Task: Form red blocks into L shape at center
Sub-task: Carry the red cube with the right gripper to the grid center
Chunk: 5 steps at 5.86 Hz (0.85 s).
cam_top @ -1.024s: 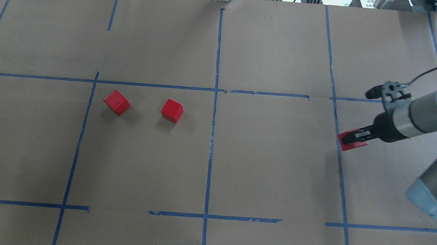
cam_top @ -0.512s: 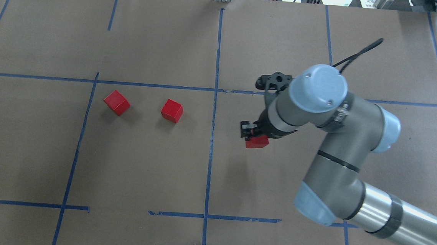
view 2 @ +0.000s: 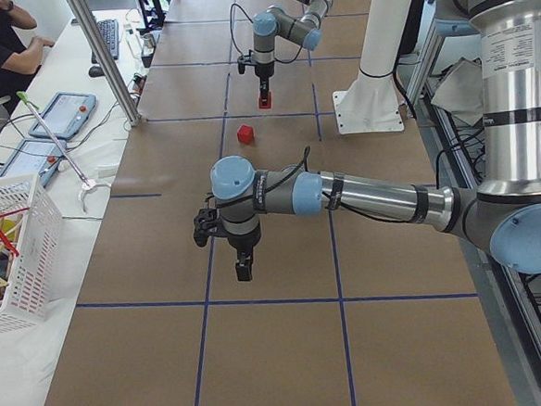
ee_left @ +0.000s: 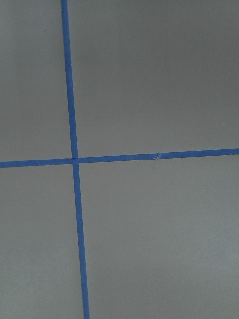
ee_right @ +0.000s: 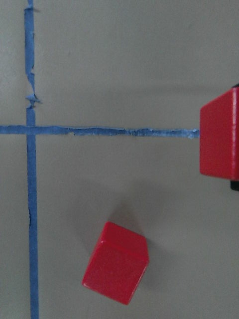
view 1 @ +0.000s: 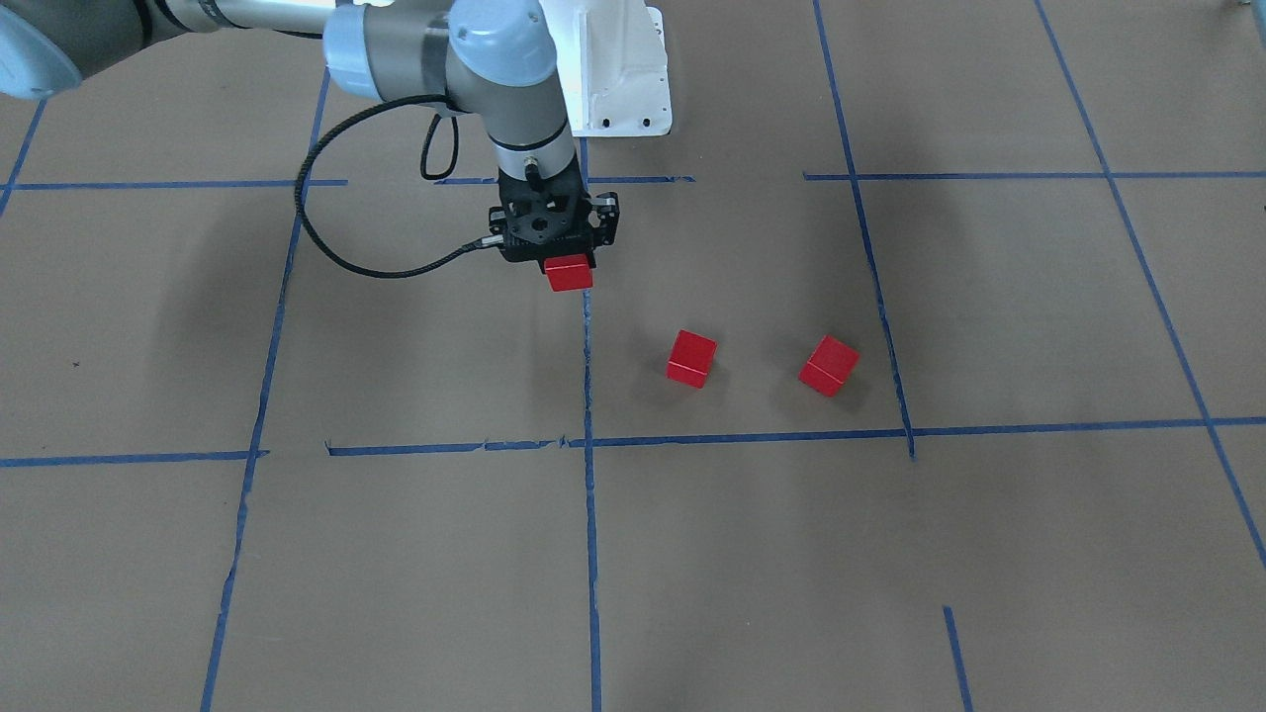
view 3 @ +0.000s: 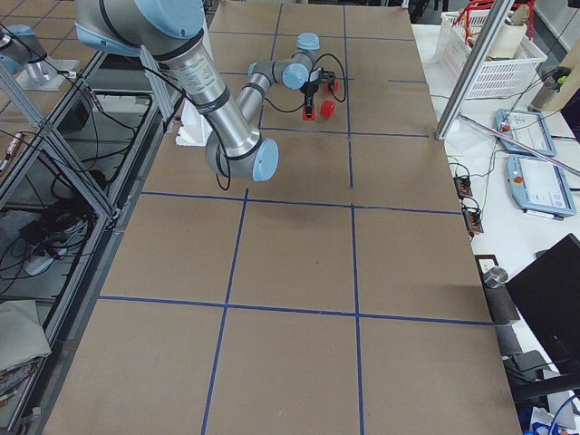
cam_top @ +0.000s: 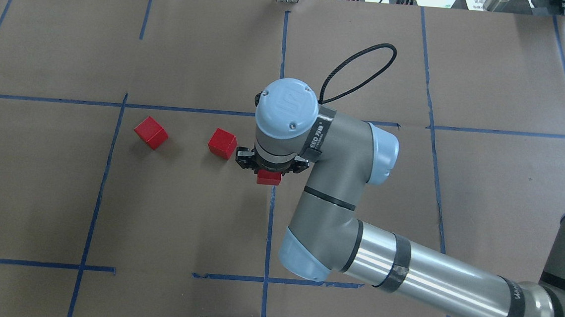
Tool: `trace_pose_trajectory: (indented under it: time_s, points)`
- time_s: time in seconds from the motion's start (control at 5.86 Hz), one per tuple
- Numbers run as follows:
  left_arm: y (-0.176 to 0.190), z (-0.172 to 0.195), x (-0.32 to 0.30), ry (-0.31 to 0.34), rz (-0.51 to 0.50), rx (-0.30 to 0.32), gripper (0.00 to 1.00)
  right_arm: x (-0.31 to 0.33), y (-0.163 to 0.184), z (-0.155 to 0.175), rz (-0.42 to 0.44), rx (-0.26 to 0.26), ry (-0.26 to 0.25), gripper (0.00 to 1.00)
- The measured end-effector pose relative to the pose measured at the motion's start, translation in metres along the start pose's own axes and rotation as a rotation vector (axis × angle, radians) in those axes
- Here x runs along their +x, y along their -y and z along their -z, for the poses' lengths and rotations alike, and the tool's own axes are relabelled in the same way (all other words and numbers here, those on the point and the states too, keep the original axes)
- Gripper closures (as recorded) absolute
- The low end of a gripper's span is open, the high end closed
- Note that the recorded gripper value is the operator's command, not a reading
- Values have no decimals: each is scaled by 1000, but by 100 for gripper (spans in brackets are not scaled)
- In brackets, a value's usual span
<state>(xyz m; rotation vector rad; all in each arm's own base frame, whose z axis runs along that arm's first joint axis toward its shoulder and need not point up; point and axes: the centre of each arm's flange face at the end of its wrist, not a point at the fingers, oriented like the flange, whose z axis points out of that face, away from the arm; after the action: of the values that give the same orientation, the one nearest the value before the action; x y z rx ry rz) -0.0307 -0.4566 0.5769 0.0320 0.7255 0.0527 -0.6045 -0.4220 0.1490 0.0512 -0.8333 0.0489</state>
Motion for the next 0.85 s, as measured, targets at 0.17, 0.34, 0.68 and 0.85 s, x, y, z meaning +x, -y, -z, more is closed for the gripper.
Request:
trace_pose_trajectory:
  time_s: [0.17, 0.34, 0.68, 0.85]
  points:
    - [0, 0, 0, -1, 0, 0, 0, -6, -3, -12, -18, -10, -22, 97]
    - [0, 0, 0, -1, 1, 0, 0, -3, -8, -22, -29, -19, -39, 97]
    - [0, 0, 0, -1, 2, 1, 0, 8, -15, -38, -37, -32, -63, 97]
    - [0, 0, 1, -1, 2, 1, 0, 8, -19, -40, -34, -37, -64, 96]
